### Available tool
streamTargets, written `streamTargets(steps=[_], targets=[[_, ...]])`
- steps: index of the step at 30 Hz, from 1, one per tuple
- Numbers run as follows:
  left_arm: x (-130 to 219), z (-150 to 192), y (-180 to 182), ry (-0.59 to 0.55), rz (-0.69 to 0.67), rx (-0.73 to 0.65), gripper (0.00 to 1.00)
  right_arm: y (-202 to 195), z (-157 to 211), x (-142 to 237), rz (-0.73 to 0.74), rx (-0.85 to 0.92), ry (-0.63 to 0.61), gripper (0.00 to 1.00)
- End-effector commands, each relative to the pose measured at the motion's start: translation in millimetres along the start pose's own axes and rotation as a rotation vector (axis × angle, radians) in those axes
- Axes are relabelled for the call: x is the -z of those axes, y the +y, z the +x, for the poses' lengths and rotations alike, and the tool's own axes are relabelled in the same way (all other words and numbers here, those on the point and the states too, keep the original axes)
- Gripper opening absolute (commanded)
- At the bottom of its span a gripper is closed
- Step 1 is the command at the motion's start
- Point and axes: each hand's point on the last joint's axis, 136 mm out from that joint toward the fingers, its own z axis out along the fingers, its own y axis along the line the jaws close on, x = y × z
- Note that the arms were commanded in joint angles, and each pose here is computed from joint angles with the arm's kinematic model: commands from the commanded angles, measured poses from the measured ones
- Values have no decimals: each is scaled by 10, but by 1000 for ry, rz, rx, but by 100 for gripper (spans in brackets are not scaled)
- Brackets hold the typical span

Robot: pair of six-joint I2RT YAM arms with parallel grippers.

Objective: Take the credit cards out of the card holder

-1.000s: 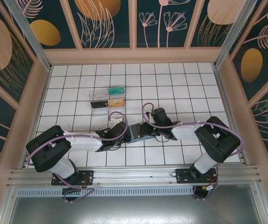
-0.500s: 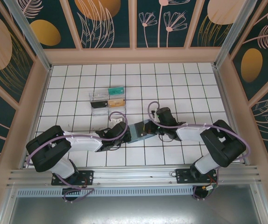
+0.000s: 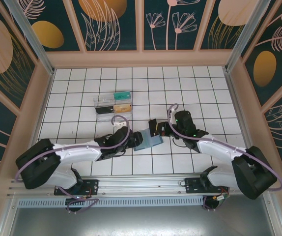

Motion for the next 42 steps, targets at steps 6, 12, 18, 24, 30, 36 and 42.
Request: streamTargets(steps=[6,12,18,24,30,36,42], targets=[[479,-477,-543,-198,362,96,58,256,-222,287,-141,31,-141,0],[624,-509,-879,-163,615,137,49,514,-283,499,-364,21,-183,0],[589,-440,-1124,-88,724,124,40,676,-237,595,-479,23,-173,0],[530,-420,-1112,-77,710,123,38,771,-175,648,-549,29,-147,0],[563,-452,-1145,-85,712,106,32,808,-108,631,-589,27,-106,0],[575,-441,-1180,-76,728,99,26,814,-82,615,-600,26,-89,0],[585,-418,-1251,-51,750,87,12,822,-77,602,-606,27,-81,0]])
